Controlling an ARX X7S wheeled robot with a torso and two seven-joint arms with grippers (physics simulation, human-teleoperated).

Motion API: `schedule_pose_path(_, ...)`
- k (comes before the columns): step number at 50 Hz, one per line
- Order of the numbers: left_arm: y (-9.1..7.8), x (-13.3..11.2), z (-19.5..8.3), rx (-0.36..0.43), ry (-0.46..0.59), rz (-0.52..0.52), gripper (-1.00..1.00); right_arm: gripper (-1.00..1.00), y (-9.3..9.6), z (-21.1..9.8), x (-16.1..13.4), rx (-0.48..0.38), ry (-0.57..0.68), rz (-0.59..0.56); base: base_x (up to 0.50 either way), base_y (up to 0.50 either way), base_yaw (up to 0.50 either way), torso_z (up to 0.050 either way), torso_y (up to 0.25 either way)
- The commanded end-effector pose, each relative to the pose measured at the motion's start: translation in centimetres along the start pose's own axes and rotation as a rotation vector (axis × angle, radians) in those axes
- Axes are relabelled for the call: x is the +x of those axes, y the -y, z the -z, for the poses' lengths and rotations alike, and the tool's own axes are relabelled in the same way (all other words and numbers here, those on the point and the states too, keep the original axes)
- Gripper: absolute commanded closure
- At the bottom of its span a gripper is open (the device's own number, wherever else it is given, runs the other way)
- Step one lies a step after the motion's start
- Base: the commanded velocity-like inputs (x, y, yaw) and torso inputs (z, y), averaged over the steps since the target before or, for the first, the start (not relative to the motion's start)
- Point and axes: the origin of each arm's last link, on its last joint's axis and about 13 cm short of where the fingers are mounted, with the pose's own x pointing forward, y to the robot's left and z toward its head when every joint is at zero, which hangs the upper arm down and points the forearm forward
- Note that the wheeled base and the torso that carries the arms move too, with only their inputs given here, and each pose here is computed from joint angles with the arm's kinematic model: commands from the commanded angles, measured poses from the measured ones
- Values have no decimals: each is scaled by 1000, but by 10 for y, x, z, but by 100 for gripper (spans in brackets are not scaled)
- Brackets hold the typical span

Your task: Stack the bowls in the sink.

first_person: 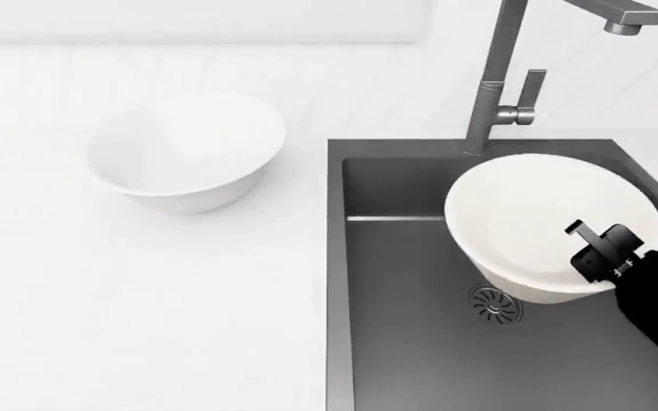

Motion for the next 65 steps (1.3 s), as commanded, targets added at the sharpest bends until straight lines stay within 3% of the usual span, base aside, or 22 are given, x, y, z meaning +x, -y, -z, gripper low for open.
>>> schedule_pose_path(1, 0, 0, -2, -2, 3, 0, -100, 100, 6, 3, 13, 12, 7, -3, 0, 0, 0, 0, 0)
schedule_pose_path(40, 0, -2, 1, -4, -1, -4, -100, 100, 14, 17, 34, -12, -50, 24, 0, 0, 0, 0, 1)
schedule_pose_path(48, 0, -2, 0, -6, 0, -4, -100, 100, 14, 19, 33, -53, -83, -6, 0, 0, 0, 0, 0)
schedule_pose_path(49, 0, -2, 0, -6, 0, -4, -100, -100, 14, 20, 33, -60, -101, -19, 0, 0, 0, 0, 0)
schedule_pose_path(65, -1, 0, 2, -8, -1, -5, -100, -100, 17, 14, 27, -110, -64, 2, 0, 0, 0, 0, 0)
